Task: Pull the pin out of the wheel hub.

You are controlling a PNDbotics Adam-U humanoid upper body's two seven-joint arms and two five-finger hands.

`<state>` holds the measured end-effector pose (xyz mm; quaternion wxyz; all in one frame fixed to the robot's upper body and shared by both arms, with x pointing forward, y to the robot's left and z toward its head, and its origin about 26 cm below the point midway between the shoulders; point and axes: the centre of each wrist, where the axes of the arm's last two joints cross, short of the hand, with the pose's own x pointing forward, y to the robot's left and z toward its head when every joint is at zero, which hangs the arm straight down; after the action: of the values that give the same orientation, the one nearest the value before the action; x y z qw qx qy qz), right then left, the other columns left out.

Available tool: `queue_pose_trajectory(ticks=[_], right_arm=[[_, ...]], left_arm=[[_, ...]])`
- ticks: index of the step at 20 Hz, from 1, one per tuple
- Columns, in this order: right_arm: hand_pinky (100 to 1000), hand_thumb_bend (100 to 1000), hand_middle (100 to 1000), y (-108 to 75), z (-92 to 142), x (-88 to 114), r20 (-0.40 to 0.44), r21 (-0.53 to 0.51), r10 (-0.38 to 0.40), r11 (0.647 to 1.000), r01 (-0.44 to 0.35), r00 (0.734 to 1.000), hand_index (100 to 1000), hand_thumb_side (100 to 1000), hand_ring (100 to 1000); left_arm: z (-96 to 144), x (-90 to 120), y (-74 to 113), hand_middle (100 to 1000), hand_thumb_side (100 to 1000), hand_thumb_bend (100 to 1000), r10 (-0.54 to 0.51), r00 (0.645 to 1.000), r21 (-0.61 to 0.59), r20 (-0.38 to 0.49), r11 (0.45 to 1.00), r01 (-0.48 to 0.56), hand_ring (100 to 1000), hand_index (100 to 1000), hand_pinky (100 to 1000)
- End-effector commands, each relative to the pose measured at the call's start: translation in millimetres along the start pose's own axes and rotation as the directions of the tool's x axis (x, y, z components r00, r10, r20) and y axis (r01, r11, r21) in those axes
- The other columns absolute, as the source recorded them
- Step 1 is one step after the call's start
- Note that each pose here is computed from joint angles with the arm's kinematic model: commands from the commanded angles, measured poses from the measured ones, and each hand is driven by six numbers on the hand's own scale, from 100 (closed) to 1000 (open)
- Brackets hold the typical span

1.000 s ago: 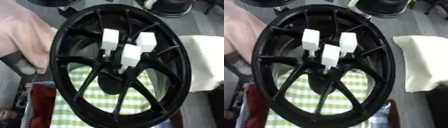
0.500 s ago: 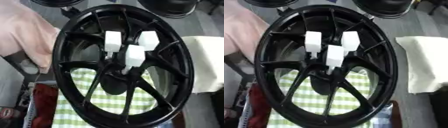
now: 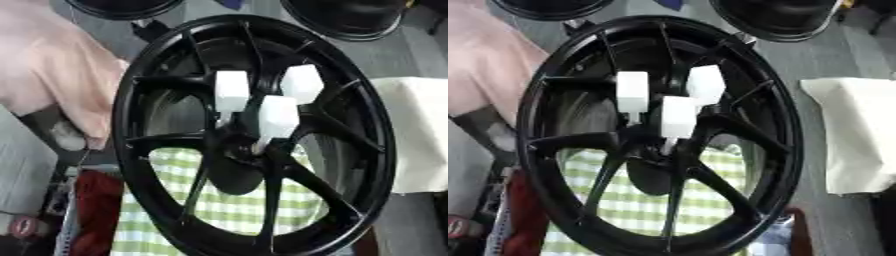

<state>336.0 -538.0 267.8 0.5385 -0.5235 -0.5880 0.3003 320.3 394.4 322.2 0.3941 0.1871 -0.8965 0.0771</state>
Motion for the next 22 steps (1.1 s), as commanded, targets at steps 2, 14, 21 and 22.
queue_pose_trajectory(ticks=[2, 14, 21, 22], right_arm=[[919, 276, 870, -20.1, 0, 9, 0.074, -0.093, -0.066, 0.993, 0.073, 0.995, 871, 559, 871], [901, 138, 727, -31.0, 1, 107, 0.445, -0.237, -0.267, 0.886, 0.4, 0.855, 729, 374, 762], [889, 100, 733, -20.1, 14, 164, 0.566, -0.123, -0.366, 0.849, 0.514, 0.739, 737, 402, 756], [888, 100, 733, -18.6, 15, 169, 0.569, -0.108, -0.375, 0.848, 0.518, 0.732, 738, 399, 755]], left_arm=[[-7, 14, 6.5, 869, 907, 412, -0.022, 0.999, 0.007, 0.043, 1.0, 0.022, 727, 901, 847], [-7, 15, 1.8, 862, 899, 411, 0.0, 0.999, 0.006, 0.051, 1.0, 0.0, 721, 897, 845], [-6, 15, -3.3, 859, 893, 412, 0.011, 0.998, 0.0, 0.064, 1.0, -0.011, 718, 896, 843], [-6, 15, -3.6, 858, 892, 413, 0.011, 0.998, 0.001, 0.069, 1.0, -0.011, 717, 895, 843]])
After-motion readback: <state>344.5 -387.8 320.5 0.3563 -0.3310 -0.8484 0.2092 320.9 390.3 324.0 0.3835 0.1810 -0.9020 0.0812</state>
